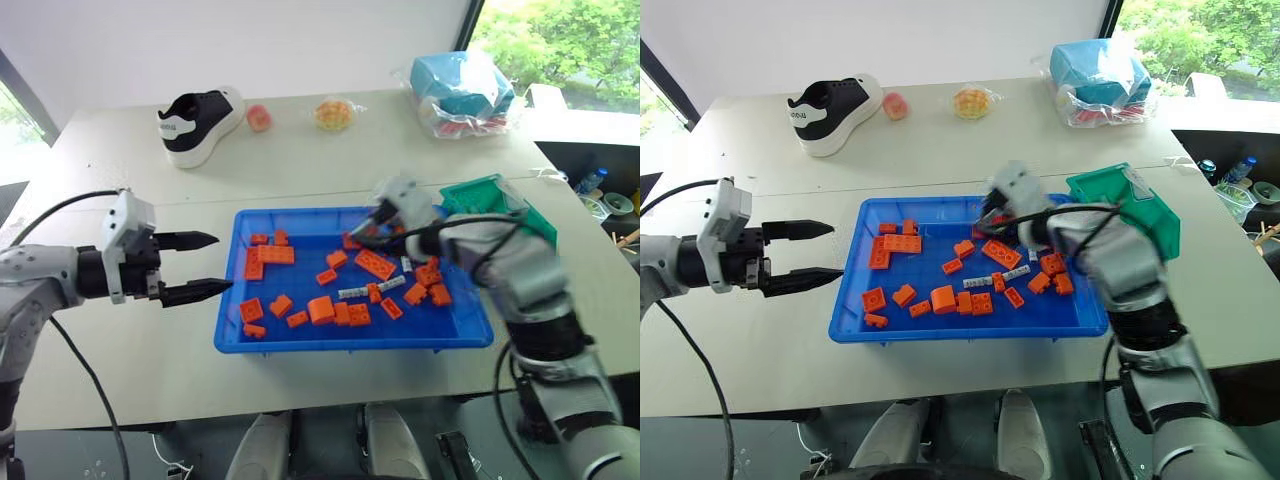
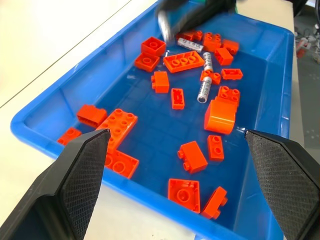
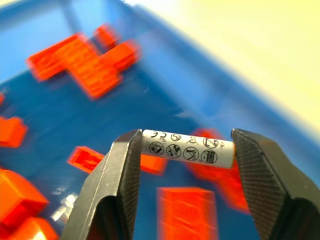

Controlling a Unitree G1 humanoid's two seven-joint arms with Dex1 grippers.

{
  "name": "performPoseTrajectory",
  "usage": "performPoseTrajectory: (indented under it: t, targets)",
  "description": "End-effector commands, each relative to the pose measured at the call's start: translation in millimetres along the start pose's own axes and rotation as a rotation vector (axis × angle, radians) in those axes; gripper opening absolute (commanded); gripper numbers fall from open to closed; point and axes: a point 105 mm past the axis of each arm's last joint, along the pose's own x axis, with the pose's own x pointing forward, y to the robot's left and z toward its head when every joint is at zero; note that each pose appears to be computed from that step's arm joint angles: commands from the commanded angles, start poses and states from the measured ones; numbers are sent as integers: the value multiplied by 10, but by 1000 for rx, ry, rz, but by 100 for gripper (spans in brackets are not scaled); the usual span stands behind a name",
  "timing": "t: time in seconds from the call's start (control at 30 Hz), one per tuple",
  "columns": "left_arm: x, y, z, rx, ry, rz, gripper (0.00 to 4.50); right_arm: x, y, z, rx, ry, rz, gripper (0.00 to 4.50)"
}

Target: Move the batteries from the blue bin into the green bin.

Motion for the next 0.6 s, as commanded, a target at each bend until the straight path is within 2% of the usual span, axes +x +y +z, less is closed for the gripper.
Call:
performPoseTrajectory:
  t: [0.03, 0.13, 0.27, 0.33, 0.37, 0.43, 0.5, 0.6]
  targets:
    - [63, -13, 76, 31, -25, -16, 450, -485, -555, 46, 4, -19, -213, 217]
    - [131, 7, 100, 39, -37, -31, 450, -730, -841, -106, -1, 37, -320, 217]
    - [194, 31, 153, 51, -50, -55, 450, -818, -994, -332, -5, 113, -385, 217]
    - [208, 42, 169, 55, -52, -62, 450, -811, -1012, -390, 5, 121, -393, 319]
    - [212, 46, 174, 55, -53, -64, 450, -800, -1018, -406, -4, 125, -401, 353]
    - [215, 49, 178, 57, -54, -69, 450, -780, -1019, -396, -40, 128, -412, 447]
    - [219, 49, 185, 59, -54, -72, 450, -760, -1003, -311, -66, 96, -399, 447]
    - [219, 37, 192, 61, -53, -74, 450, -704, -894, -43, -86, -1, -341, 447]
